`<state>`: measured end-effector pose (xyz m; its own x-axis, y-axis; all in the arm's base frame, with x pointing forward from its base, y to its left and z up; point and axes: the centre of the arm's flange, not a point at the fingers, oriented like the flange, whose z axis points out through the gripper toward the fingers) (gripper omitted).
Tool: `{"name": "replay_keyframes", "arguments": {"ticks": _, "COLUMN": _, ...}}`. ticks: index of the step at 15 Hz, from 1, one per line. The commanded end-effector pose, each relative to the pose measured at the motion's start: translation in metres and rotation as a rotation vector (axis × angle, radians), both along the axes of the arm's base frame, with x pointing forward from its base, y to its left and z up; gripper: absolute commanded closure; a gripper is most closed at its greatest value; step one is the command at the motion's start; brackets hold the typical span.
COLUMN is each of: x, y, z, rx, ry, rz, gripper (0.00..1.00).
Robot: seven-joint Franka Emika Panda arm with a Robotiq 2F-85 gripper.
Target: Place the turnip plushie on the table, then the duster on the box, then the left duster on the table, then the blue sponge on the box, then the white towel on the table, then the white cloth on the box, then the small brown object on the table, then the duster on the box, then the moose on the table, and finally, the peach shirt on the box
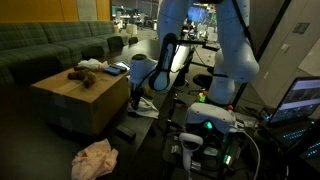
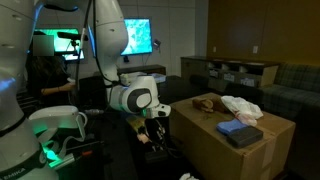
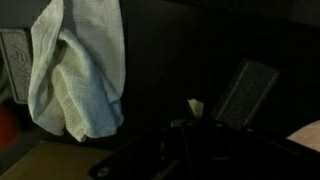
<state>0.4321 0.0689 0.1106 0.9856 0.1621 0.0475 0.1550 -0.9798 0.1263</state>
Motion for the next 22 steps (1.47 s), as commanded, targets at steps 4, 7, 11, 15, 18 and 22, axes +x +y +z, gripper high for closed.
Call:
{"name": "replay_keyframes", "arguments": {"ticks": 4, "x": -0.005, "y": -0.004, "z": -0.052, "rx": -0.032, "ry": -0.01, "rz": -0.084, "gripper": 0.97}}
{"name": "replay_keyframes", "arguments": {"ticks": 7, "x": 0.001, "y": -0.003, "z": -0.063, "rx": -0.026, "ry": -0.009, "rz": -0.124, "gripper": 0.97}}
{"name": "replay_keyframes", "arguments": {"ticks": 11, "x": 0.009, "y": 0.0, "z": -0.067, "rx": -0.005, "ry": -0.014, "rz": -0.177, "gripper": 0.93}}
{"name": "replay_keyframes", "arguments": {"ticks": 15, "x": 0.015, "y": 0.002, "z": -0.068, "rx": 0.006, "ry": -0.027, "rz": -0.203, "gripper": 0.52}}
{"name": "replay_keyframes", "arguments": {"ticks": 18, "x": 0.017, "y": 0.002, "z": -0.065, "rx": 0.01, "ry": -0.037, "rz": -0.215, "gripper": 0.27}}
{"name": "replay_keyframes", "arguments": {"ticks": 22, "x": 0.011, "y": 0.011, "z": -0.056, "rx": 0.031, "ry": -0.043, "rz": -0.202, "gripper": 0.01}}
